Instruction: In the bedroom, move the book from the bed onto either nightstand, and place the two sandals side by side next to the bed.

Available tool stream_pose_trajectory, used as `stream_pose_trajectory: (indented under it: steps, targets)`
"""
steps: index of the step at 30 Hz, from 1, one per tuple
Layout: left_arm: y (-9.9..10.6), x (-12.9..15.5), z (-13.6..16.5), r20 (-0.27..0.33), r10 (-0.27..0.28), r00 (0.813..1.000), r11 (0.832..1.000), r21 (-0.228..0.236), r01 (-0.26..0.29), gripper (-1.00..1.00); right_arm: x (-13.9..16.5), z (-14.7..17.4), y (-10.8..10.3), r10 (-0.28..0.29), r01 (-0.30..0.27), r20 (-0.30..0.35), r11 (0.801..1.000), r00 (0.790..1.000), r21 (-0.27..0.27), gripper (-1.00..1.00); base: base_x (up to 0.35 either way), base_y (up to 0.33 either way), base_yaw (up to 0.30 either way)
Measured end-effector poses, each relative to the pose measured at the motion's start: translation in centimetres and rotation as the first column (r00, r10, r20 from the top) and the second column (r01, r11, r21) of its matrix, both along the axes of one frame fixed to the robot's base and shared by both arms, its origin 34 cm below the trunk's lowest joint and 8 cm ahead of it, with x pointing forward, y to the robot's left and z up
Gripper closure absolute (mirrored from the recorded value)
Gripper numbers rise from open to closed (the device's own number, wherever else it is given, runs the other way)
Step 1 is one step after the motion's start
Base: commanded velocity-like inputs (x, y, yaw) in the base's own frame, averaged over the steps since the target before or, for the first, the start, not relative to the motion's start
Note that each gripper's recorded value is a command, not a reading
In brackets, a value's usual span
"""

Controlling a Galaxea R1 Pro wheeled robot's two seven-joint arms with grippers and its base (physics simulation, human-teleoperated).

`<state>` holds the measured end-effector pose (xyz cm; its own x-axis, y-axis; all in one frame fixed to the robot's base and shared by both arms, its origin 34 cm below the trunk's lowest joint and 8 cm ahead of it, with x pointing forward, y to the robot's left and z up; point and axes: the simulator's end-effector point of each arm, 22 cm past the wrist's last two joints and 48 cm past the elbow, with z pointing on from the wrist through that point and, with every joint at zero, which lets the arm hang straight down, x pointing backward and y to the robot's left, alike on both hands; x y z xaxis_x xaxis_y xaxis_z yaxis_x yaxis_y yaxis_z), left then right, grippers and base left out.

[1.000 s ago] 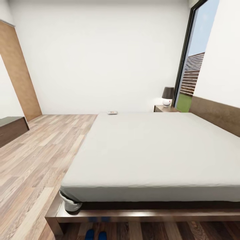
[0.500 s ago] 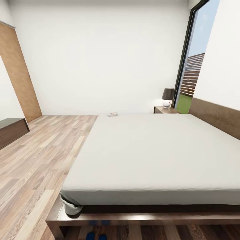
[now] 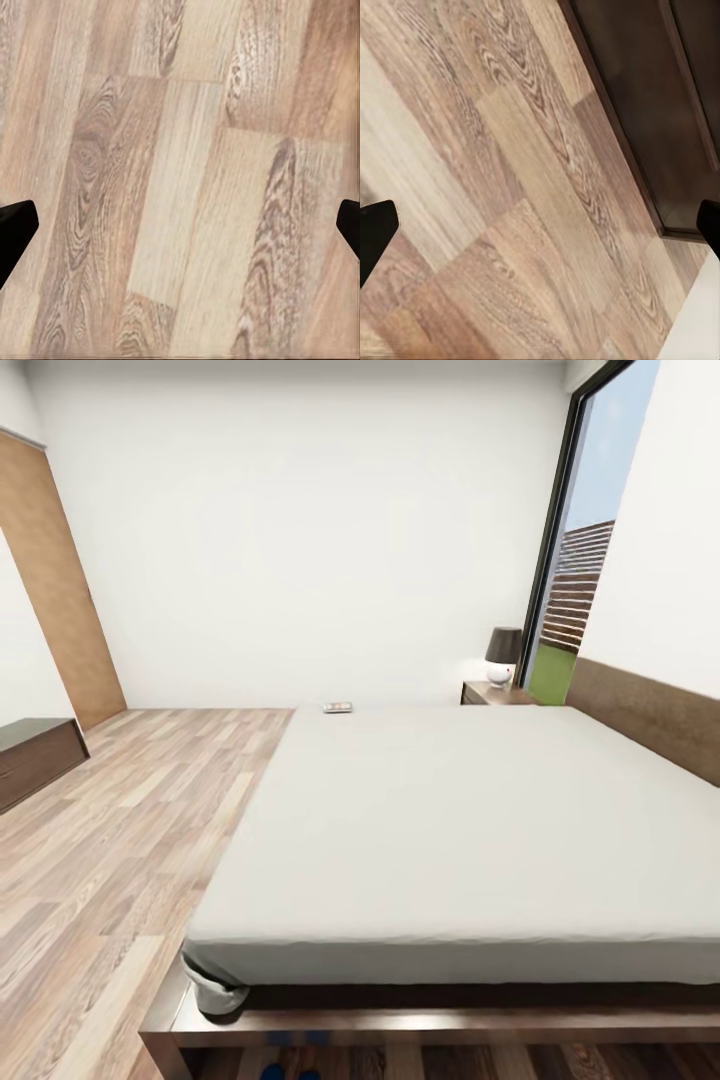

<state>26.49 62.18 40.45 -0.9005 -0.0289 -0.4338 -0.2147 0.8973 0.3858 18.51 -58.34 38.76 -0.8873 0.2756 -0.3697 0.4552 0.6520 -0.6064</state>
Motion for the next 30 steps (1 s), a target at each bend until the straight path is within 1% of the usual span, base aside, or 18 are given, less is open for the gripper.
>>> stream_pose_trajectory:
  steps: [20,24,29,30]
  targets:
    - [-2.0,-0.3,2.9,-0.008,-0.008,1.000,1.000,-0.026,0.008,-1.00,0.9,3.1,2.0,0.018,-0.018,-0.002,0.999,1.000,0.034,-1.00,0.000,0.000,0.000]
    - [-2.7,-0.2,3.4,-0.009,-0.012,1.000,0.999,-0.036,0.011,-1.00,1.2,3.7,2.4,0.034,-0.033,-0.007,0.999,0.999,0.039,-1.00,0.000,0.000,0.000]
    - [-4.6,0.0,3.4,-0.009,-0.015,1.000,0.998,-0.062,0.015,-1.00,1.5,4.5,3.0,0.055,-0.054,-0.013,0.997,0.998,0.046,-1.00,0.000,0.000,0.000]
    - [-4.6,0.0,3.6,-0.009,-0.015,1.000,0.998,-0.062,0.014,-1.00,1.5,4.6,3.0,0.055,-0.054,-0.013,0.997,0.998,0.046,-1.00,0.000,0.000,0.000]
